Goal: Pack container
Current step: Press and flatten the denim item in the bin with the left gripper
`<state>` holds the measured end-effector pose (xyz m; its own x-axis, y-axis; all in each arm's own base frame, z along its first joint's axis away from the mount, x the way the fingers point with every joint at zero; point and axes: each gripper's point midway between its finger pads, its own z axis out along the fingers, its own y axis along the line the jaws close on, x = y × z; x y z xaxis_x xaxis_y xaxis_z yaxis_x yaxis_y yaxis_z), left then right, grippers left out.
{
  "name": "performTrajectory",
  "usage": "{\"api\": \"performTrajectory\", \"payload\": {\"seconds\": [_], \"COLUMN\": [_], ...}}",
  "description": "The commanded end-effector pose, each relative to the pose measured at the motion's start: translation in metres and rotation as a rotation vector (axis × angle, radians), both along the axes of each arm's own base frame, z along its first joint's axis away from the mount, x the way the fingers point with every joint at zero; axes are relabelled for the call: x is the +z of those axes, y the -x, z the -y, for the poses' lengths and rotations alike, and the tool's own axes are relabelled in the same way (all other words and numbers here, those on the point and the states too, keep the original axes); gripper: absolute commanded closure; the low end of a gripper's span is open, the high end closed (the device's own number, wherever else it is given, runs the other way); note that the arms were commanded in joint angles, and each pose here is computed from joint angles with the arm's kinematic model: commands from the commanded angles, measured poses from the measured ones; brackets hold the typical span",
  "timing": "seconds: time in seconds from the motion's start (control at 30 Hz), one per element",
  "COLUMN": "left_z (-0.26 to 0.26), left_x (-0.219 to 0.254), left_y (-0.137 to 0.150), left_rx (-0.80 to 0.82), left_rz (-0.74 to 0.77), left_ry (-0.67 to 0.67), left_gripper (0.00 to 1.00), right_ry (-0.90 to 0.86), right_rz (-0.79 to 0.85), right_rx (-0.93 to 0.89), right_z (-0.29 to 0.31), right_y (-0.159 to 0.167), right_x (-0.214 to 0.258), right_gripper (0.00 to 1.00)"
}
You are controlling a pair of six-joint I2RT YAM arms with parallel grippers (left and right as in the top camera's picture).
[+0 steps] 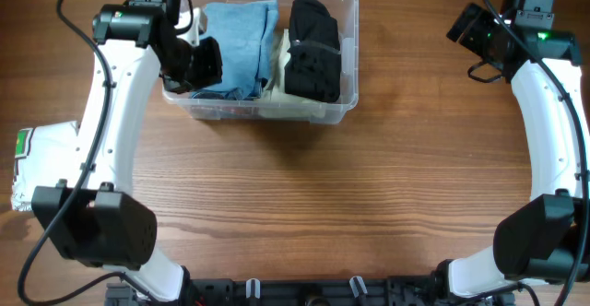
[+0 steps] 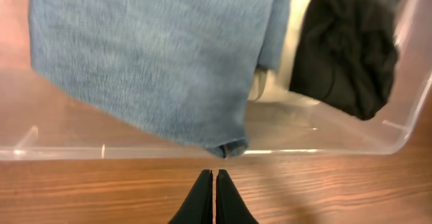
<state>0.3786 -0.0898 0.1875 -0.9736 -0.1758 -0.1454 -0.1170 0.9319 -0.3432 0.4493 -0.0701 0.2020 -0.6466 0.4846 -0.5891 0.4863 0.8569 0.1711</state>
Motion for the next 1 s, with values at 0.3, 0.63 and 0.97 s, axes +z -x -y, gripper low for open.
{"api": "performTrajectory", "payload": {"seconds": [0.3,0.63,0.97], "left_z": [0.001,0.019,0.024], "left_x": [-0.042,-0.079,-0.106], "left_y": [-0.013,-0.012,-0.026], "left_rx": [0.020,0.003,0.046], "left_rz": [-0.076,-0.172,-0.194], "left_ry": [-0.001,-0.008,-0.004], "left_gripper": [0.96,0.96,0.96], "right_ry": [-0.012,-0.012,-0.012], "right_rz": [-0.009,-0.009,-0.009], "right_rx": [-0.003,-0.003,-0.003], "right_z": [-0.002,-0.002,-0.002], "right_y": [-0.001,-0.001,-0.001], "right_x": [-0.006,-0.006,-0.006], "right_gripper": [0.00,0.00,0.00]}}
